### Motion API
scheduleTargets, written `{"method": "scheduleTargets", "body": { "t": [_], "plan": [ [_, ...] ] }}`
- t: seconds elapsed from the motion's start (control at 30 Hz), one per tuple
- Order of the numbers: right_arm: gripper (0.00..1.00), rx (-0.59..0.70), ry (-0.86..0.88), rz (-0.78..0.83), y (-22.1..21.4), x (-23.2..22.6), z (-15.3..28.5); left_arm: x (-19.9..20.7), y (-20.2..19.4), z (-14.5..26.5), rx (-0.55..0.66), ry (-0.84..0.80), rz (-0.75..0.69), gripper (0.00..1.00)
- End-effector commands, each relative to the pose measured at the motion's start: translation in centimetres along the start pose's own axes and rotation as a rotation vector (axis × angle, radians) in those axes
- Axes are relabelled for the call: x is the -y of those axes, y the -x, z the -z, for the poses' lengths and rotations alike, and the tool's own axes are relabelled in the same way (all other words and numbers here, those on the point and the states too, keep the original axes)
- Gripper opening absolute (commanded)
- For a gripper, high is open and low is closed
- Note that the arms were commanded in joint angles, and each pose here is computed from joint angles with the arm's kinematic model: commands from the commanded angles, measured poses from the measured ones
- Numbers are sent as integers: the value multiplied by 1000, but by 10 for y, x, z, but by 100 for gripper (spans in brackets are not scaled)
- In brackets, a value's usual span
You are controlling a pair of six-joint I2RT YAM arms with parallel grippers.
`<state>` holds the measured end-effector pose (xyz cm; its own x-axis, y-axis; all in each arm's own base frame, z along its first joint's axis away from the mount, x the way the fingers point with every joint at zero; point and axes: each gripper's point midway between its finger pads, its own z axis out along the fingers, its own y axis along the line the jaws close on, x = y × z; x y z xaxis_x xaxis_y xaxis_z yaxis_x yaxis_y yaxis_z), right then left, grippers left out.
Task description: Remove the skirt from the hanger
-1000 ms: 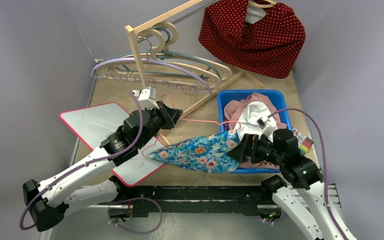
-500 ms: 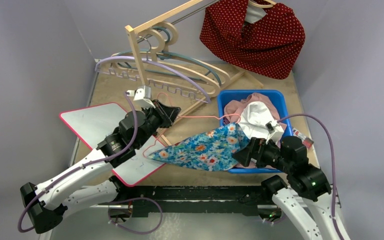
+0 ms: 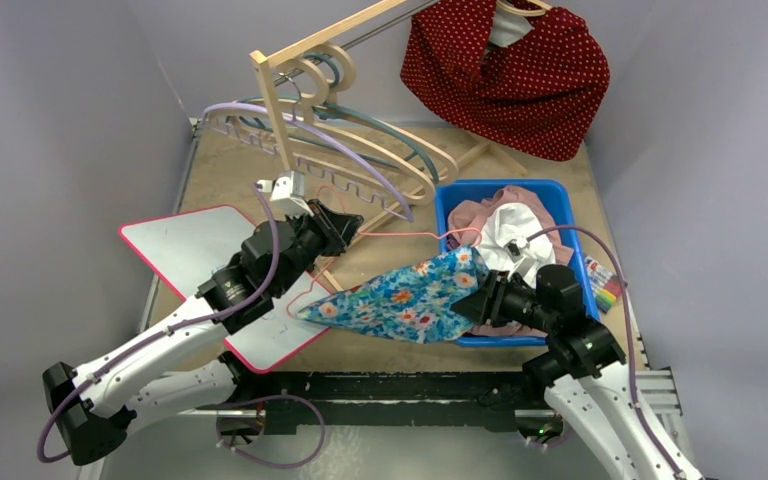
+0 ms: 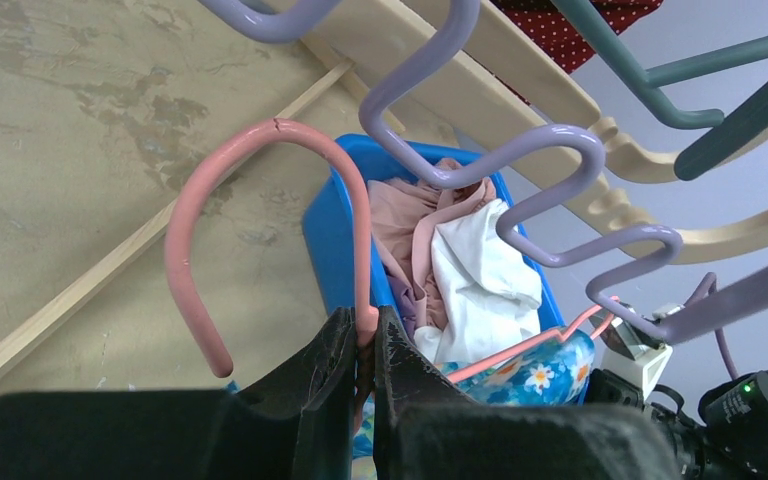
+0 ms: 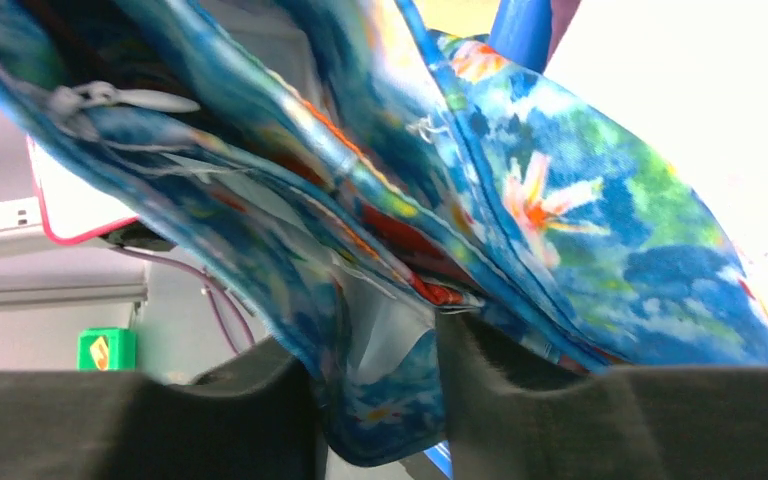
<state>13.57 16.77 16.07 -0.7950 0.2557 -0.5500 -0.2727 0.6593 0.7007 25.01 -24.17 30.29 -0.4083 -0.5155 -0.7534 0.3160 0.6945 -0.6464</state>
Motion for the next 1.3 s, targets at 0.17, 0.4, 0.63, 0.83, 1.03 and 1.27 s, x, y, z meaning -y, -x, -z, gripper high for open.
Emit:
{"method": "scheduleTargets", "body": {
  "t": [0.17,0.4,0.63,0.83,1.03,1.27],
  "plan": [
    [5,82,115,80,29,-39,13,10,15,-3,59,-31,15,0],
    [0,261,313,217,64,-98,50,-5,4,-5,43,5,-22,0],
    [0,488,465,384,108,-159,100,-17,-9,-9,13,39,-58,0],
    [0,671,561,547,143,-215,153,-25,-16,-10,3,58,-69,0],
    [0,793,578,688,160,-252,203,-26,-15,-8,6,60,-74,0],
    [0,979,577,769,169,-277,263,-26,-15,-9,7,58,-76,0]
  ]
}}
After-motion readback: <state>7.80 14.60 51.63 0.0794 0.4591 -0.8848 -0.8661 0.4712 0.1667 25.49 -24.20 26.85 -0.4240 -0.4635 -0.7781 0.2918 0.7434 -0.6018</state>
